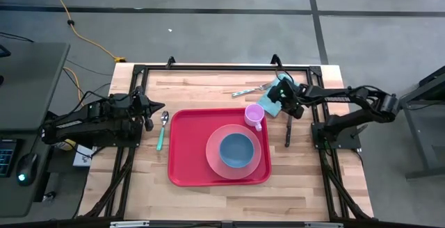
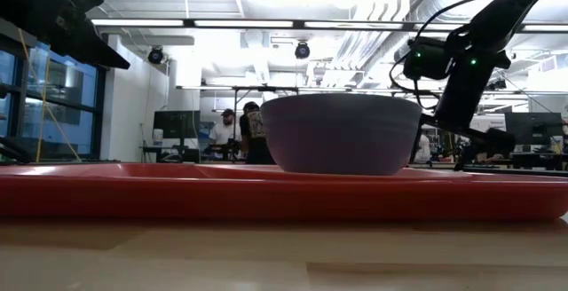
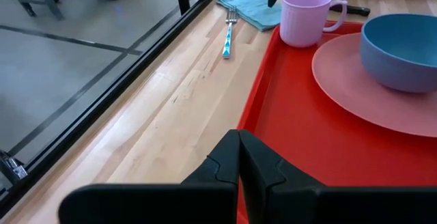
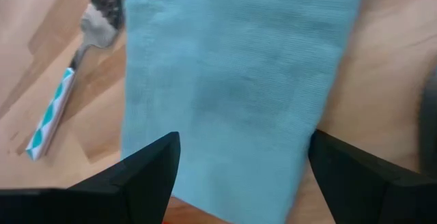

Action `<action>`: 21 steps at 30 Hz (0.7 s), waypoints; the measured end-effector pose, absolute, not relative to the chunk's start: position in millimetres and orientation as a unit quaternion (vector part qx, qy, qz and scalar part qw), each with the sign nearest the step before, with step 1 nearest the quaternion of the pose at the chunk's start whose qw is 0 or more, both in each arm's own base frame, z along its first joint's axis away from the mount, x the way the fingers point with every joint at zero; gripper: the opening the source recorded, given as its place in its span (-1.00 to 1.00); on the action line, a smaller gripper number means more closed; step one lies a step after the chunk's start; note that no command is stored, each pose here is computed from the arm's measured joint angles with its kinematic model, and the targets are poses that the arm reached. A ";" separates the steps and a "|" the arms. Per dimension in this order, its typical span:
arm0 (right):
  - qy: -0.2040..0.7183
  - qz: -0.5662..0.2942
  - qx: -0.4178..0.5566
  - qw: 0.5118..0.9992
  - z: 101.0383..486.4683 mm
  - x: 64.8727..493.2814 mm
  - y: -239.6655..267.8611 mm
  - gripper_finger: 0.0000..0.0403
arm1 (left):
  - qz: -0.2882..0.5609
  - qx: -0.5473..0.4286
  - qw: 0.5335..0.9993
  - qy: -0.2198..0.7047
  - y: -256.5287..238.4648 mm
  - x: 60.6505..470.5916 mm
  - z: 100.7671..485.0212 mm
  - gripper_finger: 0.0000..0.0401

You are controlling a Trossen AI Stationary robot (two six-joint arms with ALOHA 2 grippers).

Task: Set up tray
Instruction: Put the blue napkin on the red serving tray to the left of the pink plate

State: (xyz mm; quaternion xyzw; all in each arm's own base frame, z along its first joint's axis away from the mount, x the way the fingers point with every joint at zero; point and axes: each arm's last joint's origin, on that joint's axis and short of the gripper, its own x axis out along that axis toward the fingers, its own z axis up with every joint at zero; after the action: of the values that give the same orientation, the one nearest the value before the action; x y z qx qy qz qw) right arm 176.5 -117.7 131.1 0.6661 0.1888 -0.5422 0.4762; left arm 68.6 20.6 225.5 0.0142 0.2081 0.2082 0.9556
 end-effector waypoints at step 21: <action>0.206 -0.540 0.664 0.475 123.6 179.0 -118.7 0.12 | 0.208 0.014 0.955 0.210 20.6 68.5 225.2 -0.80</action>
State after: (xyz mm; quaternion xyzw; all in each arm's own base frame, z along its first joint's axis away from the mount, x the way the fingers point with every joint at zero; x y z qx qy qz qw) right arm 179.0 -118.7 123.6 0.6638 0.2064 -0.5399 0.4746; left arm 68.5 20.6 225.2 0.0140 0.2099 0.2083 0.9552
